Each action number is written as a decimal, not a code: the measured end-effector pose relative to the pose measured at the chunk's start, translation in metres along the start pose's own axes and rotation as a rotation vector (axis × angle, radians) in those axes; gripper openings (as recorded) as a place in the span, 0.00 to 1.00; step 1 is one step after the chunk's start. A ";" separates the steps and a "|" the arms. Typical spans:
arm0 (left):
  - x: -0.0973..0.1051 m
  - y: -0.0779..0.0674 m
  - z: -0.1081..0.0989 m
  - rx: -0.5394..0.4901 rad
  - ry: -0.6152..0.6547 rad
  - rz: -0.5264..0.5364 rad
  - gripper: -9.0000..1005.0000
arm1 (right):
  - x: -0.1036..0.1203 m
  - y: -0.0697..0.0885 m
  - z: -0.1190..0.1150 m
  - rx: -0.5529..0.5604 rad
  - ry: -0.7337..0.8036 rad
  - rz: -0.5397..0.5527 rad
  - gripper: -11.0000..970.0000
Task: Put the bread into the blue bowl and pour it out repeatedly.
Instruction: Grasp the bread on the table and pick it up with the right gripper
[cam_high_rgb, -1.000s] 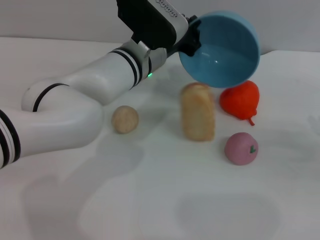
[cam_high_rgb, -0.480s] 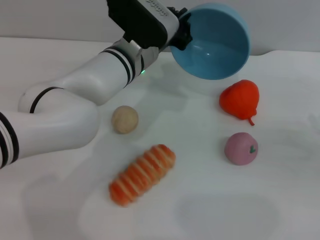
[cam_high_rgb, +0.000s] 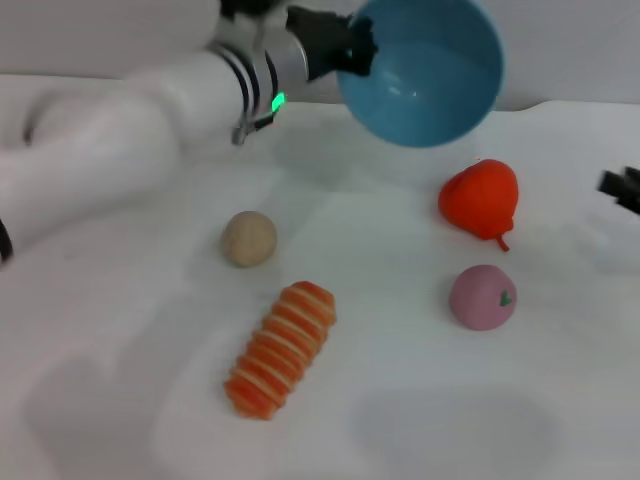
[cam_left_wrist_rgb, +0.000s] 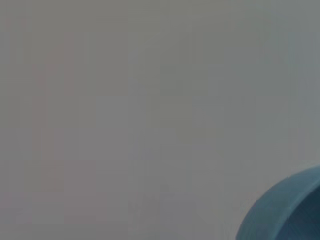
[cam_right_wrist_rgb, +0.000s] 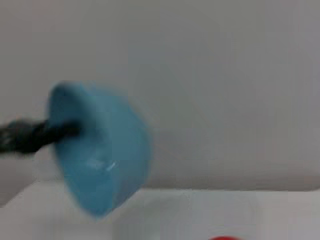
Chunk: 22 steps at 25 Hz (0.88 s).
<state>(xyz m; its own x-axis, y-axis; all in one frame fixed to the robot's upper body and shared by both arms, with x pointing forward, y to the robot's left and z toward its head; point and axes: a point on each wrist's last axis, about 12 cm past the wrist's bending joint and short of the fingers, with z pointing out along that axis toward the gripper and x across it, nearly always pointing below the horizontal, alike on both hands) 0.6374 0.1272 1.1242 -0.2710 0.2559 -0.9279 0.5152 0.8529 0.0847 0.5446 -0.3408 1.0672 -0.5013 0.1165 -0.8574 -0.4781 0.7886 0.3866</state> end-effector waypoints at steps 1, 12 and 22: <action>-0.011 0.010 -0.004 0.026 0.052 -0.148 0.03 | -0.005 0.004 0.005 -0.026 0.026 -0.032 0.42; 0.002 0.080 -0.052 0.071 0.290 -0.630 0.03 | -0.033 0.054 0.050 -0.273 0.262 -0.332 0.42; 0.038 0.097 -0.085 0.068 0.344 -0.782 0.04 | -0.037 0.130 0.094 -0.619 0.531 -0.849 0.51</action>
<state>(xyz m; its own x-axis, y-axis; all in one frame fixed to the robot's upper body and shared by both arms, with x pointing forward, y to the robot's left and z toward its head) 0.6076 0.2584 1.1280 -0.7946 -0.2616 -0.5479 0.1217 0.8155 -0.5658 0.5692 -0.1861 1.1173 -0.0212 -0.6864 -0.7269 -0.9987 0.0478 -0.0160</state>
